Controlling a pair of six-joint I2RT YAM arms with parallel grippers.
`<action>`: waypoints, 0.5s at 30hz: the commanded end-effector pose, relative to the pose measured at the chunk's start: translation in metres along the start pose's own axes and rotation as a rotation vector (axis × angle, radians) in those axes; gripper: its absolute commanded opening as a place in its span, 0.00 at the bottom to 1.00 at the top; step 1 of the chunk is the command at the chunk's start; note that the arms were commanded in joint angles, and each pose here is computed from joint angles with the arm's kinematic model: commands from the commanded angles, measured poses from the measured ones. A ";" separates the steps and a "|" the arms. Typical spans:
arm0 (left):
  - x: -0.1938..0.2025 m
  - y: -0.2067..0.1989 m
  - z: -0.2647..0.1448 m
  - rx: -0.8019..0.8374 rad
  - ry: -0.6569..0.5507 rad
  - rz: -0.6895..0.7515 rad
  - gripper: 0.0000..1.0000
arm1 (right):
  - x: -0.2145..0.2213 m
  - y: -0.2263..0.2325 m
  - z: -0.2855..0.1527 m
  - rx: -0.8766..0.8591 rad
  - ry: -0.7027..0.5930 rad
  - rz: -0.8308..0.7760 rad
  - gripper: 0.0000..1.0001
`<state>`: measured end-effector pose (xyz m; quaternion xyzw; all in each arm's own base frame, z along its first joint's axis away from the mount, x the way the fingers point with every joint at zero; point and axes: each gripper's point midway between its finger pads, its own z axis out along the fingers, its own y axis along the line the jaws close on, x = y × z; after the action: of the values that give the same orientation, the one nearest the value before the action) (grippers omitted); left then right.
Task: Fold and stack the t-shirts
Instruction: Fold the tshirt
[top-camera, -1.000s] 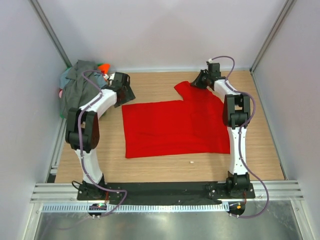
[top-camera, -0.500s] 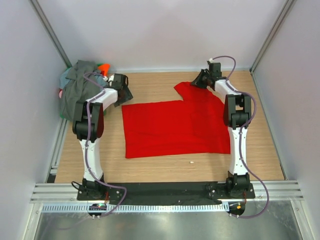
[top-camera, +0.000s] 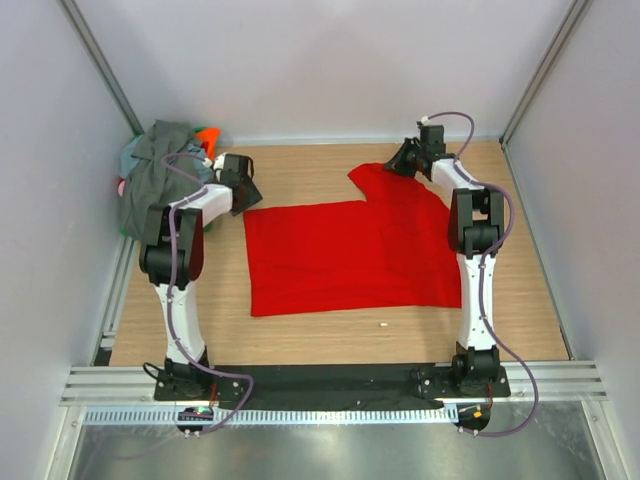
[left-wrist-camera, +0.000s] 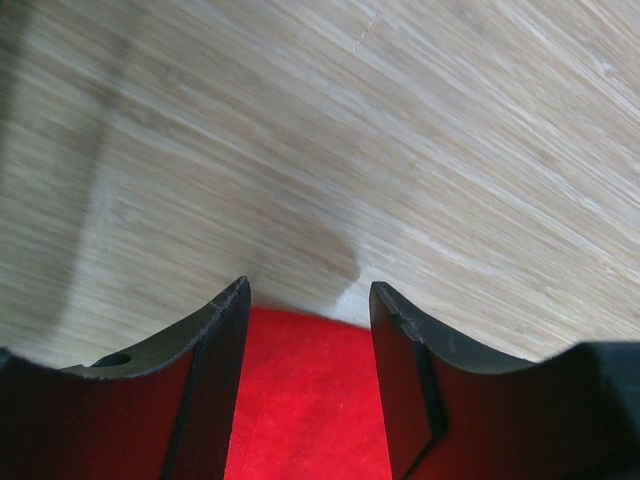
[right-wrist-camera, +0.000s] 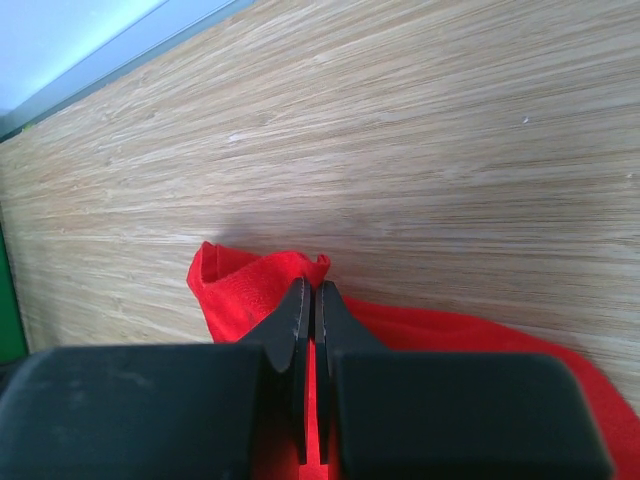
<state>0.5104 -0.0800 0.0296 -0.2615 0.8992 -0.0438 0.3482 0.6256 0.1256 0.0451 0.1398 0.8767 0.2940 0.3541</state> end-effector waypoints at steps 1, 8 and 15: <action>0.012 0.008 -0.012 -0.014 0.040 -0.026 0.54 | -0.032 0.029 -0.024 -0.047 -0.075 -0.021 0.01; 0.019 0.021 -0.017 -0.058 0.050 -0.025 0.50 | -0.034 0.029 -0.024 -0.050 -0.079 -0.016 0.02; 0.021 0.016 -0.006 -0.050 0.062 -0.004 0.04 | -0.030 0.028 -0.021 -0.058 -0.065 -0.011 0.02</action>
<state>0.4882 -0.0775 0.0244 -0.2774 0.9033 -0.0395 0.3249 0.6259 0.1249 0.0453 0.1460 0.8757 0.2961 0.3524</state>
